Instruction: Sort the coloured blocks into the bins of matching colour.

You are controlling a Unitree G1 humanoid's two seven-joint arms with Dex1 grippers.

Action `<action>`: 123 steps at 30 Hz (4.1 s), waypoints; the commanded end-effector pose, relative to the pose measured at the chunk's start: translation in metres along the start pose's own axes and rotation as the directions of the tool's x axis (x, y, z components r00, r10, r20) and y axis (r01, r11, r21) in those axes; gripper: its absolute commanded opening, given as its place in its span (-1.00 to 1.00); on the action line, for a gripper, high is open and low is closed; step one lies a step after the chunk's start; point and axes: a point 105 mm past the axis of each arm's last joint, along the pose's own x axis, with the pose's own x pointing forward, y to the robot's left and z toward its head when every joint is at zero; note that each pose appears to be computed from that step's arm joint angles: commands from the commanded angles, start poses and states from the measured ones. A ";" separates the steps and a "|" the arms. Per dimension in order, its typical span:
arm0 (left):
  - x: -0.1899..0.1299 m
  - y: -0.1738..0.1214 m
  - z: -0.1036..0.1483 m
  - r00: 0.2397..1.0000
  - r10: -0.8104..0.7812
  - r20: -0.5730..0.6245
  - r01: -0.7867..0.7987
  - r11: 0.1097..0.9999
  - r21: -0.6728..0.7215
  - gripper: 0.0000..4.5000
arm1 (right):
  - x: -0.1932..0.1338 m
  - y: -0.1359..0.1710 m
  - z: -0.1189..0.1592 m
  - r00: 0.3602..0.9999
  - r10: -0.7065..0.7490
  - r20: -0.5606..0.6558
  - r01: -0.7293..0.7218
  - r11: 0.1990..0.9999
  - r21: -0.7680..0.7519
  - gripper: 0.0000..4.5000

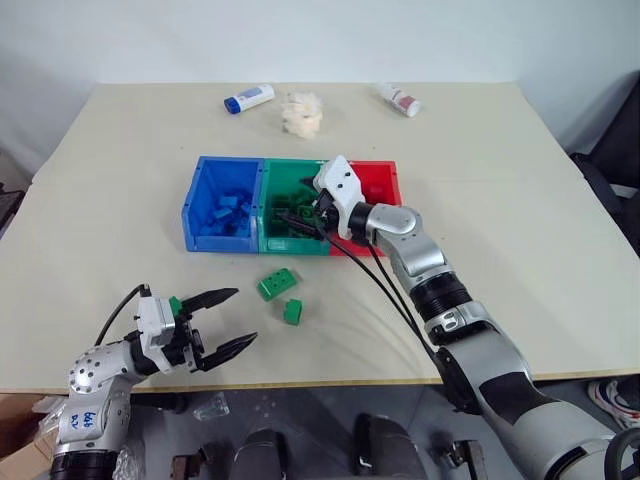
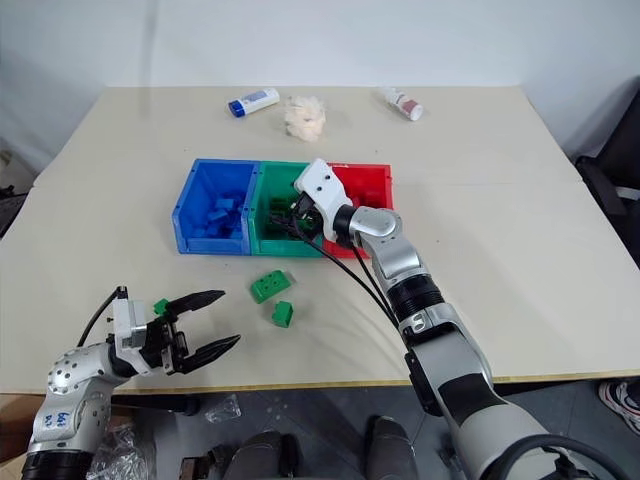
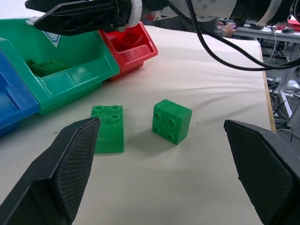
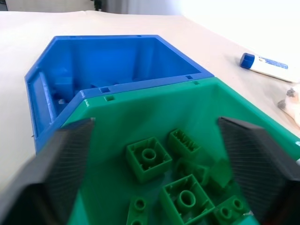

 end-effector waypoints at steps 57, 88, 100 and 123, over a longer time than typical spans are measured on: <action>0.101 -0.019 -0.028 0.991 -0.013 -0.136 0.036 0.985 0.170 -0.17 | -0.203 0.053 -0.052 0.969 0.219 -0.113 -0.200 0.966 0.165 1.00; 0.186 0.098 0.063 0.973 0.210 0.096 -0.229 0.927 0.298 0.52 | -0.210 0.016 -0.013 0.995 -0.063 0.081 0.050 0.987 0.151 1.00; 0.126 0.059 0.055 1.000 -0.023 0.004 0.021 0.960 0.279 0.97 | -0.205 0.019 -0.013 0.997 -0.008 0.076 -0.003 0.988 0.152 1.00; -0.006 0.016 0.017 0.962 0.135 -0.239 -0.101 0.983 0.151 0.97 | -0.184 0.018 -0.016 0.982 0.189 0.020 -0.190 0.971 0.147 1.00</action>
